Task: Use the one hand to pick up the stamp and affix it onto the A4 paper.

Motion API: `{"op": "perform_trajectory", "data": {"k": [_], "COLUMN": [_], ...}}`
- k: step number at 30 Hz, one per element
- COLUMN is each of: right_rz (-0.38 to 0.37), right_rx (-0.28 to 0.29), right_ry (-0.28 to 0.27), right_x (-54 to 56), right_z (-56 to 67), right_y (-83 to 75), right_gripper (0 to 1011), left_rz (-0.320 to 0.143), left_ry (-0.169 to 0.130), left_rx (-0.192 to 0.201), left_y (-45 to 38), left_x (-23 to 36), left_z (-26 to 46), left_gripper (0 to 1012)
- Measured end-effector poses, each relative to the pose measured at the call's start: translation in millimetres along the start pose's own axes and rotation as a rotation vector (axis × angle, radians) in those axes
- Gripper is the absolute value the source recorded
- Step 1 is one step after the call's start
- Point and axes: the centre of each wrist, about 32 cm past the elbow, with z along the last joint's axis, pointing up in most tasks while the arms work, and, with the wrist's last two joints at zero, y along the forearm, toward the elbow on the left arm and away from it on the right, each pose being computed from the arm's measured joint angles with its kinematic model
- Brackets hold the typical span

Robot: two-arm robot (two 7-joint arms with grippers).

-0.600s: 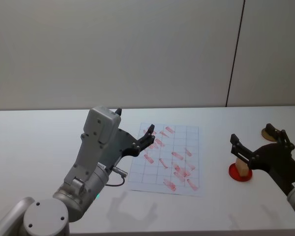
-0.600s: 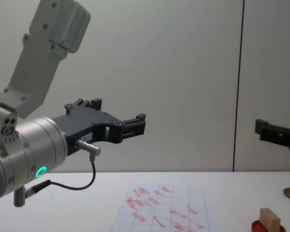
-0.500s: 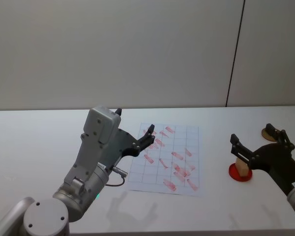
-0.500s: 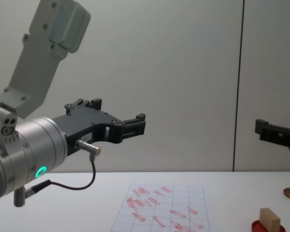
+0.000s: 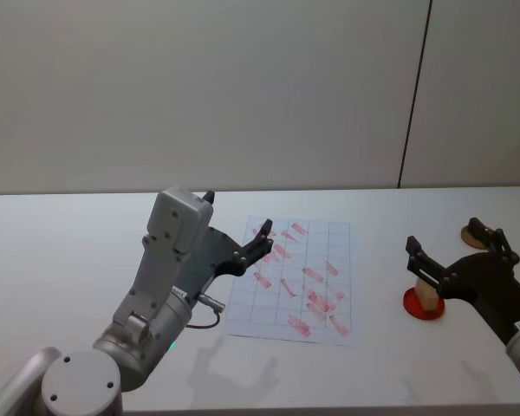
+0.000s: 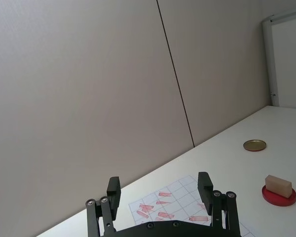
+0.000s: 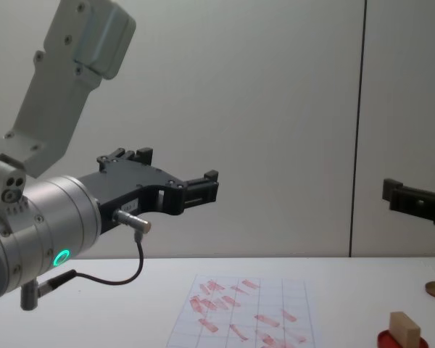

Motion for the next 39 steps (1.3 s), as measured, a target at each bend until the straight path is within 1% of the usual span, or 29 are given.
{"op": "perform_trajectory", "data": {"k": [13, 20, 31, 39], "right_rz": [0.0, -0.012, -0.073, -0.131], "right_rx": [0.0, -0.009, -0.06, -0.127], "right_ry": [0.0, 0.005, 0.022, 0.014], "right_x": [-0.1, -2.6, -8.2, -6.7], "right_z": [0.2, 3.5, 7.8, 6.2], "right_y": [0.0, 0.4, 3.5, 13.0], "right_gripper": [1001, 1001, 1001, 1001], "left_rz": [0.0, 0.0, 0.0, 0.0], "left_ry": [0.0, 0.0, 0.0, 0.0], "left_rx": [0.0, 0.0, 0.0, 0.0], "left_y": [0.0, 0.0, 0.0, 0.0], "left_x": [0.0, 0.0, 0.0, 0.0], "left_z": [0.0, 0.0, 0.0, 0.0], "left_gripper": [993, 993, 993, 993]}}
